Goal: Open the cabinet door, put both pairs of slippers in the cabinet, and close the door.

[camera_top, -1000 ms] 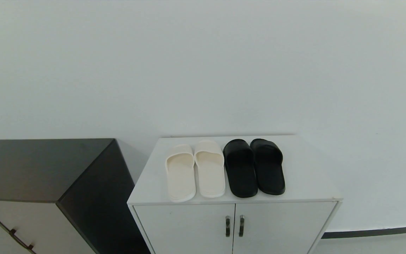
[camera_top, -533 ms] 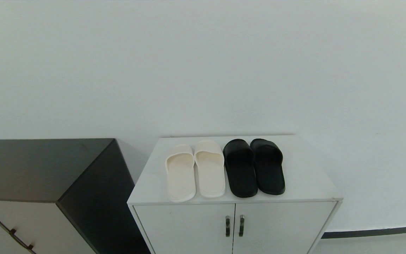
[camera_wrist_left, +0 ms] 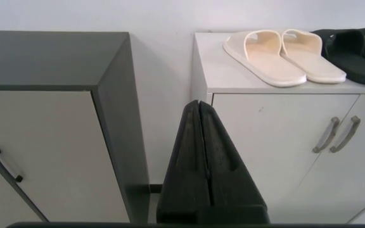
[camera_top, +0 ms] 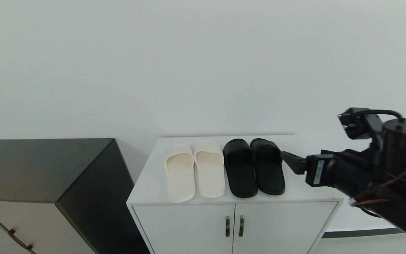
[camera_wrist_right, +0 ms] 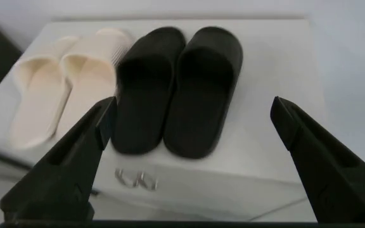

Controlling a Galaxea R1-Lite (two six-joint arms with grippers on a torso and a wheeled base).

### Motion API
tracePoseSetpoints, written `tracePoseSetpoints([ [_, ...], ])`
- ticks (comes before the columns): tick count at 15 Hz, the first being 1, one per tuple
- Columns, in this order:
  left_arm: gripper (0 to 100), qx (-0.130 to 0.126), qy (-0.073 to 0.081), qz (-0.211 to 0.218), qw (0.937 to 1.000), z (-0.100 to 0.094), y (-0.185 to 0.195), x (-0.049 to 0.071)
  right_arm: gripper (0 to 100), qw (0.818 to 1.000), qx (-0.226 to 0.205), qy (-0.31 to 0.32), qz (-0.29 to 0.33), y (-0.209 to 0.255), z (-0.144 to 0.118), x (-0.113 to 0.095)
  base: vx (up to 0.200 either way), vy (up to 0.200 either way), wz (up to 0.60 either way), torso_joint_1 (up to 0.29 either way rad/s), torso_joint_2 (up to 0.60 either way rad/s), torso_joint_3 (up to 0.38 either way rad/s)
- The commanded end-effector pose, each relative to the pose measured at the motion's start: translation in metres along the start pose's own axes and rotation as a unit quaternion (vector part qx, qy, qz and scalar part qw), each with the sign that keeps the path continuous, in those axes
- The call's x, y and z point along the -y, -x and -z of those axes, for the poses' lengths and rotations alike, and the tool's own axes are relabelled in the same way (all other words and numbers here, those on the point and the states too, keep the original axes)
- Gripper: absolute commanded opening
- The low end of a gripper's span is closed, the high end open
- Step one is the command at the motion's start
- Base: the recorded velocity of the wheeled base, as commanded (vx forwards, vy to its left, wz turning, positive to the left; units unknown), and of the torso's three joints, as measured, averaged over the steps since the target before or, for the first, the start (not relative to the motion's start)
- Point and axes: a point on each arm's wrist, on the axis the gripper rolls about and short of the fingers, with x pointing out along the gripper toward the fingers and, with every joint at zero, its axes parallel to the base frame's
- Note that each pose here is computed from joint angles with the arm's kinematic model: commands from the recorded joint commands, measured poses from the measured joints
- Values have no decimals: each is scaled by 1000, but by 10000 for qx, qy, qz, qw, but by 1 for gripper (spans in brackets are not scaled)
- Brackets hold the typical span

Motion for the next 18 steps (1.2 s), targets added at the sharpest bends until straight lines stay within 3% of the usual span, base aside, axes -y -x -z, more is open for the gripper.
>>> tracePoseSetpoints([
  [1,0,10,3,-8,10000,0,0,0,100,9985,-286,288,370,-45,26,-32,0,0,0,0,0,0],
  [9,0,2,3,-1,10000,0,0,0,100,9987,-227,235,384,-111,70,-48,0,0,0,0,0,0],
  [18,0,2,3,-1,10000,0,0,0,100,9967,-146,384,704,-205,85,-32,0,0,0,0,0,0],
])
